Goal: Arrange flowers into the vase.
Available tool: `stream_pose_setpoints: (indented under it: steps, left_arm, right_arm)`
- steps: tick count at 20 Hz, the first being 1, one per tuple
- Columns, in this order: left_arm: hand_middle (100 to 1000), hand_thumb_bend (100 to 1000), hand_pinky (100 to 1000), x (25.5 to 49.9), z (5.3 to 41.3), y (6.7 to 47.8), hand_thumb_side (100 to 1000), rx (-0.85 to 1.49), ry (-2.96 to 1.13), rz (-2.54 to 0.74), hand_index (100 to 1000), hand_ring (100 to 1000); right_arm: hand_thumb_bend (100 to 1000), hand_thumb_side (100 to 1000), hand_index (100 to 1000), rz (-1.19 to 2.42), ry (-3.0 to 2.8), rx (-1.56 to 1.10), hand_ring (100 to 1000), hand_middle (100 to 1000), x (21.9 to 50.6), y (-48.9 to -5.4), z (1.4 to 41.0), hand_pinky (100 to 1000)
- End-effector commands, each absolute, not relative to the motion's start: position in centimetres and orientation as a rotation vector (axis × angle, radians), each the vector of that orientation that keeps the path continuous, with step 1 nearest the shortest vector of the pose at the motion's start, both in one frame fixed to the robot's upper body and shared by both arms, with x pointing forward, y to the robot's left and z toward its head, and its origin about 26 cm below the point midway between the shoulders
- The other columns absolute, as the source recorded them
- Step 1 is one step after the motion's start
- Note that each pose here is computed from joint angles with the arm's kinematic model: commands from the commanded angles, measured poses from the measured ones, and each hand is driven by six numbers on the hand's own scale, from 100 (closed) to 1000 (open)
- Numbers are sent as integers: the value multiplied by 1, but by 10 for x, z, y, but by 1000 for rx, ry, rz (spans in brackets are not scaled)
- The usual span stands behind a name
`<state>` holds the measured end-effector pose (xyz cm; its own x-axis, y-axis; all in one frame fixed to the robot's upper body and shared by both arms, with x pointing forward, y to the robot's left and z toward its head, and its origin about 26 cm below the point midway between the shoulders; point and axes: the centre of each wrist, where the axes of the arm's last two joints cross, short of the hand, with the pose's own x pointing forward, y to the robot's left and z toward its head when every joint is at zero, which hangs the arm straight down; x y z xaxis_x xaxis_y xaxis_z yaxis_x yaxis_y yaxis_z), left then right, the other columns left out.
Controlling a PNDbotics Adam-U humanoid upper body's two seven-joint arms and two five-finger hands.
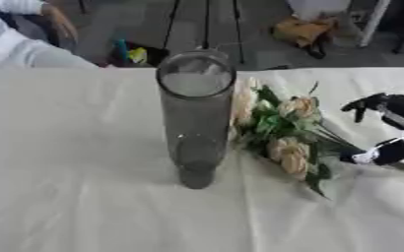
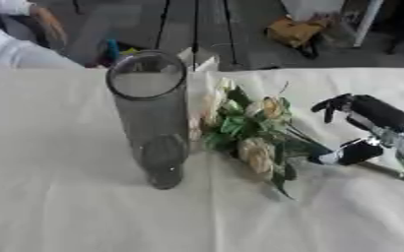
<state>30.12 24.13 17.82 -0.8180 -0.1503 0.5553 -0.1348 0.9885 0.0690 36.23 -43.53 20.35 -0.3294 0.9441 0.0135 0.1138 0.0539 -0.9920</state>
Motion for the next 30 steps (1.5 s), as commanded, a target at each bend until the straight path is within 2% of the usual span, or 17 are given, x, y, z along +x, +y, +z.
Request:
stream_pose_setpoints:
  steps: [1,9,17,26,30]
  left_arm:
    - [712,100,543,299,183,239,1000,187,-2560,-45,868,590]
    - [713,100,543,299,183,238,1000,189,-2558,-45,867,590]
    - [713,100,542,299,183,237,1000,187,-2556,-48,867,589]
    - [714,100,543,299,183,236,1000,184,-2557,-51,867,589]
    - [714,100,543,299,183,236,1000,184,-2557,-54,867,589]
  right_arm:
    - [635,403,841,1365,-1553,-1143,796,562,362,-443,216,801]
    - [642,396,845,1364,-1499,-1150,793,563,366,-453,208,796]
    - [599,402,748,1375,-1505,-1186,752,520,369,-453,202,748]
    - [556,412,691,1365,-1530,-1206,687,442,371,-453,194,699]
    - [546,398,685,1367,-1535,-1203,680,436,371,-453,192,696]
